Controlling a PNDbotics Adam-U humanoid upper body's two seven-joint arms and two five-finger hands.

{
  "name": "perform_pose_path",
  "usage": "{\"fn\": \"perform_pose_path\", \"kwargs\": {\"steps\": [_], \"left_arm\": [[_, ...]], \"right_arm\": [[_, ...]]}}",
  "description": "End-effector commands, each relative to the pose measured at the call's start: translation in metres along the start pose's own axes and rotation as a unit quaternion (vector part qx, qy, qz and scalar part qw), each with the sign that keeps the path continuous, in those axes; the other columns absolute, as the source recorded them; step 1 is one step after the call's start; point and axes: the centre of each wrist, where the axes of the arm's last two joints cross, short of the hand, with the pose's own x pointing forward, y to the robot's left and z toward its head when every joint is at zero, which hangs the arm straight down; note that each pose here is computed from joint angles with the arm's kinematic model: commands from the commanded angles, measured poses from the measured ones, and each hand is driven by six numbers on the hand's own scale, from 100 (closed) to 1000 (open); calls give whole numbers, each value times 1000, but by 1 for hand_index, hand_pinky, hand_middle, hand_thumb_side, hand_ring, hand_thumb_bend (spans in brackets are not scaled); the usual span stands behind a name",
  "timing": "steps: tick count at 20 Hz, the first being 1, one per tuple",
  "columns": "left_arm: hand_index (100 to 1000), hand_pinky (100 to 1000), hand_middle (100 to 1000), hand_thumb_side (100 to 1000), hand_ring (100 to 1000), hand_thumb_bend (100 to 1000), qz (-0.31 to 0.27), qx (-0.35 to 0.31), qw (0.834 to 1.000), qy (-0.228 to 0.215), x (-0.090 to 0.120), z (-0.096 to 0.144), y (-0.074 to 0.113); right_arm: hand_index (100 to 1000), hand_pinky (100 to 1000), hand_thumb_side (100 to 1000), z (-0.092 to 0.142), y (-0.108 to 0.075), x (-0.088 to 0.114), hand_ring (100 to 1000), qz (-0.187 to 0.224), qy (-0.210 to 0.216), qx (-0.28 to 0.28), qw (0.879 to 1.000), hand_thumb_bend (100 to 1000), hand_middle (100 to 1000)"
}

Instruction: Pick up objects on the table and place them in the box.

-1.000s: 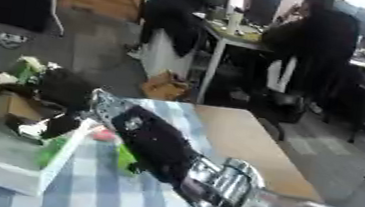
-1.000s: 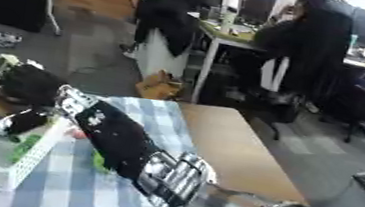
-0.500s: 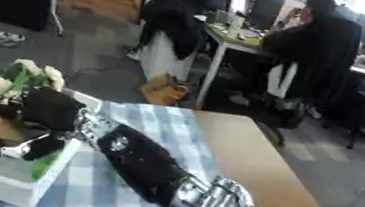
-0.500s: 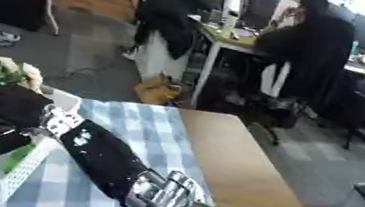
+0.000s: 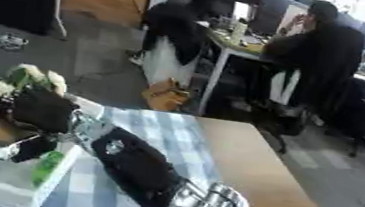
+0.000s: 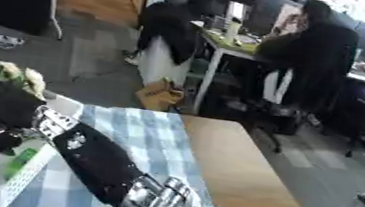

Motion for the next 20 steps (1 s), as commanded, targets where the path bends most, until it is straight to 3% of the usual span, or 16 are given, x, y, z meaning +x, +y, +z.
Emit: {"fn": "perform_pose_path", "kwargs": {"steps": [1, 2, 3, 5, 9, 20], "left_arm": [[859, 699, 769, 819, 814, 100, 14, 0, 1000, -18, 4, -7, -7], [859, 699, 769, 819, 814, 100, 13, 1, 1000, -18, 4, -7, -7], [859, 698, 769, 819, 814, 100, 13, 1, 1000, -18, 4, -7, -6], [859, 698, 769, 820, 814, 100, 11, 1, 1000, -18, 4, -7, -6], [859, 699, 767, 820, 814, 100, 10, 1, 1000, -18, 4, -6, -5], [859, 699, 765, 817, 812, 100, 5, 1, 1000, -17, 4, -6, -4]], "right_arm": [[672, 507, 1000, -2, -18, -16, 605, -79, -108, -156, 979, 100, 616], [726, 651, 1000, -1, -17, -16, 709, -78, -109, -149, 980, 100, 693], [828, 856, 1000, 0, -16, -17, 860, -73, -113, -136, 981, 100, 822], [907, 952, 1000, 1, -16, -19, 944, -61, -121, -114, 984, 100, 908], [963, 1000, 1000, 4, -18, -23, 1000, -38, -134, -91, 986, 100, 996], [1000, 1000, 1000, 21, -19, -36, 1000, 10, -147, -23, 989, 102, 1000]]}}
